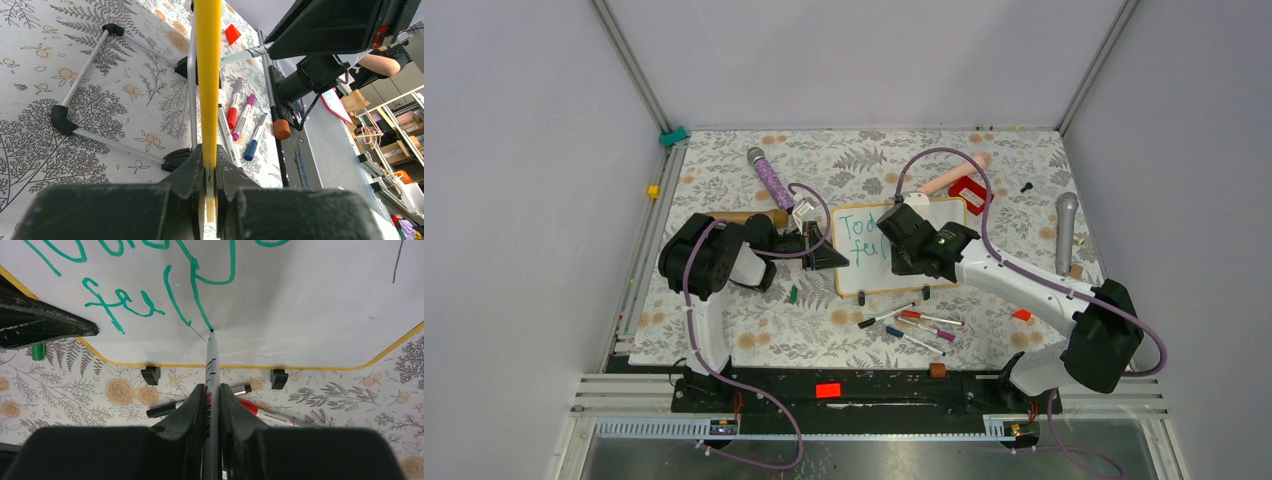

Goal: Write a sentence on the whiteboard

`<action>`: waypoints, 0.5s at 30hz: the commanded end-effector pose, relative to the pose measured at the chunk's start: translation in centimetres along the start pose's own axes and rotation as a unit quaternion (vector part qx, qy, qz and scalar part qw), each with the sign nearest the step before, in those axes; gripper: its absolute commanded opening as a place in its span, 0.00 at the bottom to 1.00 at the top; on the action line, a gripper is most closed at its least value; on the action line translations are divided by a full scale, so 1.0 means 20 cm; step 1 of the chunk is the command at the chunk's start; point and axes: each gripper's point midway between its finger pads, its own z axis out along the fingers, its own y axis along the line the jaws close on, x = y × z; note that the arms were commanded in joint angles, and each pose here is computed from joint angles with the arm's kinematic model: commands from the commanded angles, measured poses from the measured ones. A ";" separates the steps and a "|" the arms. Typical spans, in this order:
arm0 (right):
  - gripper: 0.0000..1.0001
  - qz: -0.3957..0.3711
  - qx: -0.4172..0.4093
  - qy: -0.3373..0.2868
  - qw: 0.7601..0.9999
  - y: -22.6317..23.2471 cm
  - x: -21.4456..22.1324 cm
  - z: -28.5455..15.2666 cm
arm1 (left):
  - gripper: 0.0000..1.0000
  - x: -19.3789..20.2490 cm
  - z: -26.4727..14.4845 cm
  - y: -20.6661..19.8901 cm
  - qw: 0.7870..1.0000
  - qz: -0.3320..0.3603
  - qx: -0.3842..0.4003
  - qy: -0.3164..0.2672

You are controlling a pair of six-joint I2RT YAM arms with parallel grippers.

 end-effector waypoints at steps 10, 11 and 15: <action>0.00 0.020 -0.091 -0.091 0.991 0.04 -0.19 -0.25 | 0.00 -0.07 0.01 -0.09 0.997 0.073 0.037 0.005; 0.00 0.022 -0.085 -0.090 0.992 0.02 -0.17 -0.24 | 0.00 -0.07 0.01 -0.09 0.997 0.073 0.037 0.005; 0.00 0.021 -0.056 -0.090 0.994 -0.07 -0.12 -0.23 | 0.00 -0.07 0.01 -0.09 0.997 0.071 0.037 0.005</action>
